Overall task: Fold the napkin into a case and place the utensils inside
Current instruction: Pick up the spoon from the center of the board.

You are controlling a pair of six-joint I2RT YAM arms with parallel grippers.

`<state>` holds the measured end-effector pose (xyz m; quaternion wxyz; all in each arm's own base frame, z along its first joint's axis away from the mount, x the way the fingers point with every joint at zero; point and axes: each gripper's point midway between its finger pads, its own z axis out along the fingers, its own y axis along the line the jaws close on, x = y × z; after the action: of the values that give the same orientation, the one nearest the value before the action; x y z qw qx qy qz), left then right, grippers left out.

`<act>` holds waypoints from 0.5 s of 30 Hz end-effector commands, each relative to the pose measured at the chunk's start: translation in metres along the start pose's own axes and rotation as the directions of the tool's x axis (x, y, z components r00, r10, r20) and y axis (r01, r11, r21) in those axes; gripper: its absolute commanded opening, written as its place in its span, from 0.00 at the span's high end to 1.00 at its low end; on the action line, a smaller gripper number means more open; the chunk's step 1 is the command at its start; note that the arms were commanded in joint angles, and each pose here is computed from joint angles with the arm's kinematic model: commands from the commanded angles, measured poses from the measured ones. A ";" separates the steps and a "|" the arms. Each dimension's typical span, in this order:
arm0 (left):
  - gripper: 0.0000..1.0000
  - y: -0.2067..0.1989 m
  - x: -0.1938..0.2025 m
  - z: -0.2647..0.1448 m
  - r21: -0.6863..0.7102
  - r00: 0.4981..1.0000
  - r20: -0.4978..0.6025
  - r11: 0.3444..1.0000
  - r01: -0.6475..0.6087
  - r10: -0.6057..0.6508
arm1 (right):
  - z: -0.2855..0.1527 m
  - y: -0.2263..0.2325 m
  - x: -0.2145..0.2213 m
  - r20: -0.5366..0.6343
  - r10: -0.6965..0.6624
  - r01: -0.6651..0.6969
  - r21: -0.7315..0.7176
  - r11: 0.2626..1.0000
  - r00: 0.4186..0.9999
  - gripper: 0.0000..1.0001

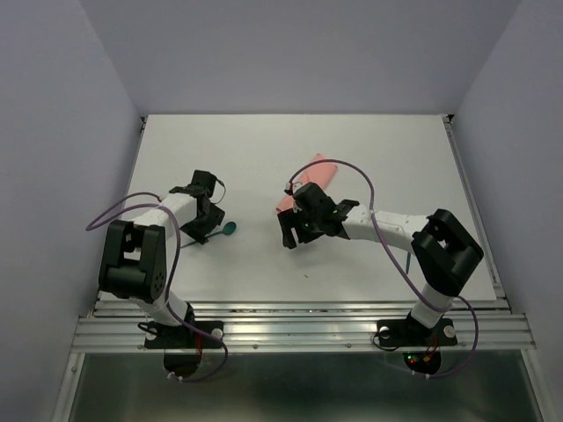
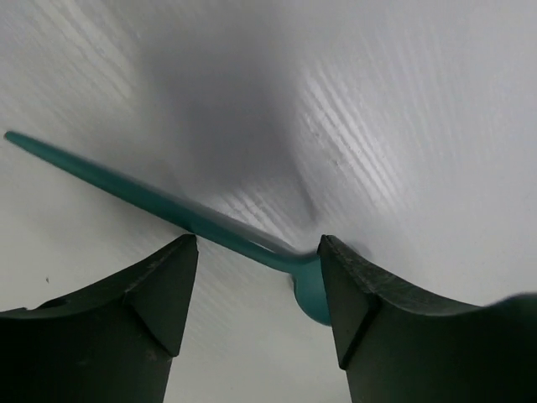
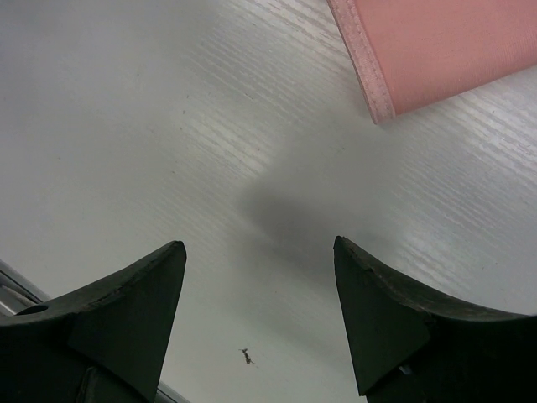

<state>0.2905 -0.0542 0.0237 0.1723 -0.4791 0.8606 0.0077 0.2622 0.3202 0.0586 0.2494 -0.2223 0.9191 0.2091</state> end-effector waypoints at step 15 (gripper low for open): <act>0.42 -0.098 -0.014 0.001 0.065 0.785 0.172 0.788 -0.612 0.596 | -0.011 -0.009 -0.019 0.095 0.045 -0.052 0.068 0.996 0.994 0.23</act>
<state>0.3591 -0.0729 0.0251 0.2258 -0.2823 0.9319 0.0297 0.2624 0.3195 0.0581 0.2493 -0.2178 0.9205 0.2074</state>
